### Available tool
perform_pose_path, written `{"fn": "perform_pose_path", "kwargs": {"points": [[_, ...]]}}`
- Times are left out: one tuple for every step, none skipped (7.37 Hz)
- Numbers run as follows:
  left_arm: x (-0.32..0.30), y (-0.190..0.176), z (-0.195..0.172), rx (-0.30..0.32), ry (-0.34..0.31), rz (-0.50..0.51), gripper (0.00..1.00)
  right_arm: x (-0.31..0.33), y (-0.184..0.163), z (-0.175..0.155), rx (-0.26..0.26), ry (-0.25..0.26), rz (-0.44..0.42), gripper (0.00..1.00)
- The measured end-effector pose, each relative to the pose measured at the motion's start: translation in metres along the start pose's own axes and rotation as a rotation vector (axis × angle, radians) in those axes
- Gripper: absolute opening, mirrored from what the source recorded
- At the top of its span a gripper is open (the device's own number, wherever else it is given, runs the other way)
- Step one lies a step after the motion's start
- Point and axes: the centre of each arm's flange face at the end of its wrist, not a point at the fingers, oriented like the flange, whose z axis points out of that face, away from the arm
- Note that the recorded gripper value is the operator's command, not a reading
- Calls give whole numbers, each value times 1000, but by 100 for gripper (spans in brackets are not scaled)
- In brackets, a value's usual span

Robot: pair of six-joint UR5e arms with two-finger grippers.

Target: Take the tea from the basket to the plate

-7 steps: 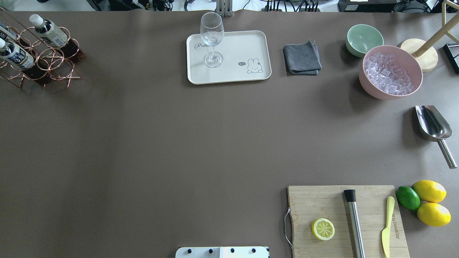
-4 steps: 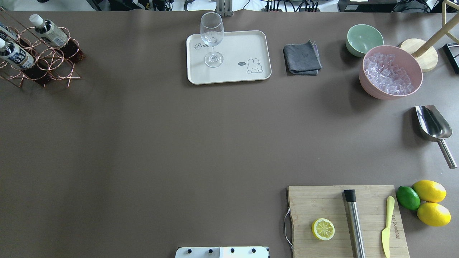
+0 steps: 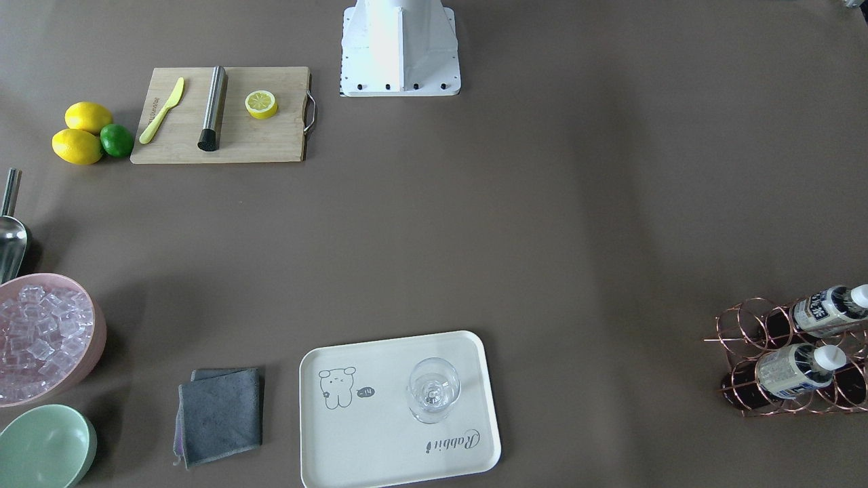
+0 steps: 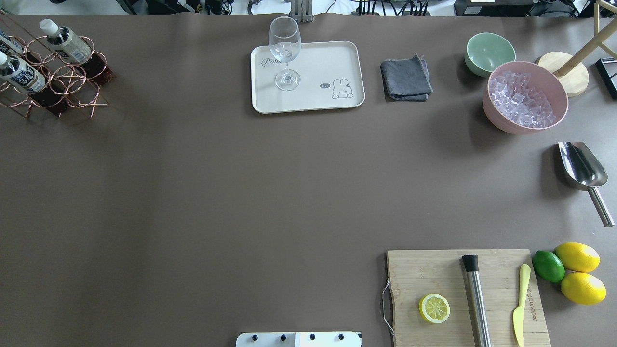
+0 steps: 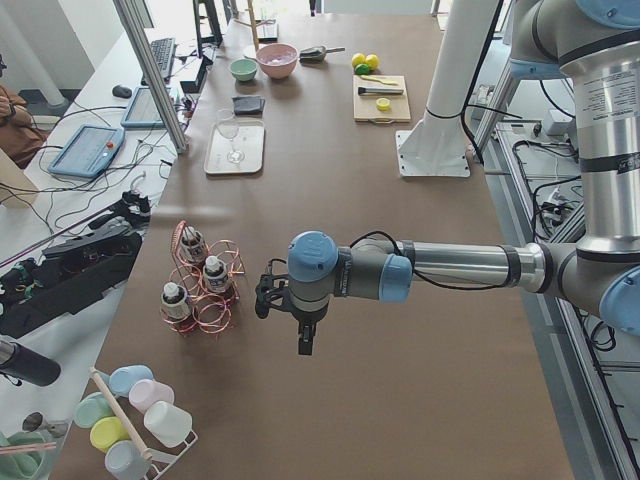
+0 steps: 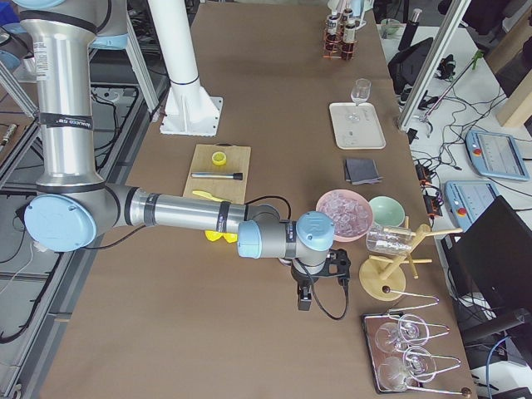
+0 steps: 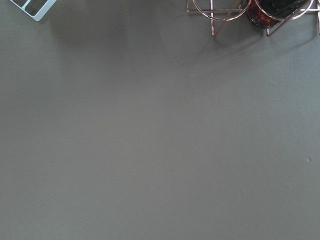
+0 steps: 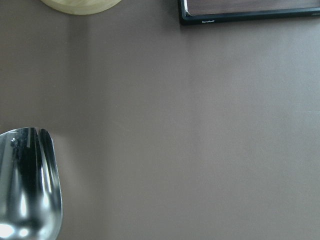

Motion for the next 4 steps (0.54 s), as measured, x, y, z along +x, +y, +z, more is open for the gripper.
{"fn": "perform_pose_path", "kwargs": {"points": [[1,0,-1,1,1,-5,97,0,0,0,0,0,1,100],[4,-1,-4,6,7,-35,97,0,0,0,1,0,1,100],[10,-5,-8,14,16,-94,97,1,0,-1,1,0,2,100],[15,-17,-12,25,23,-174,97,1,0,-1,2,0,2,100]]}}
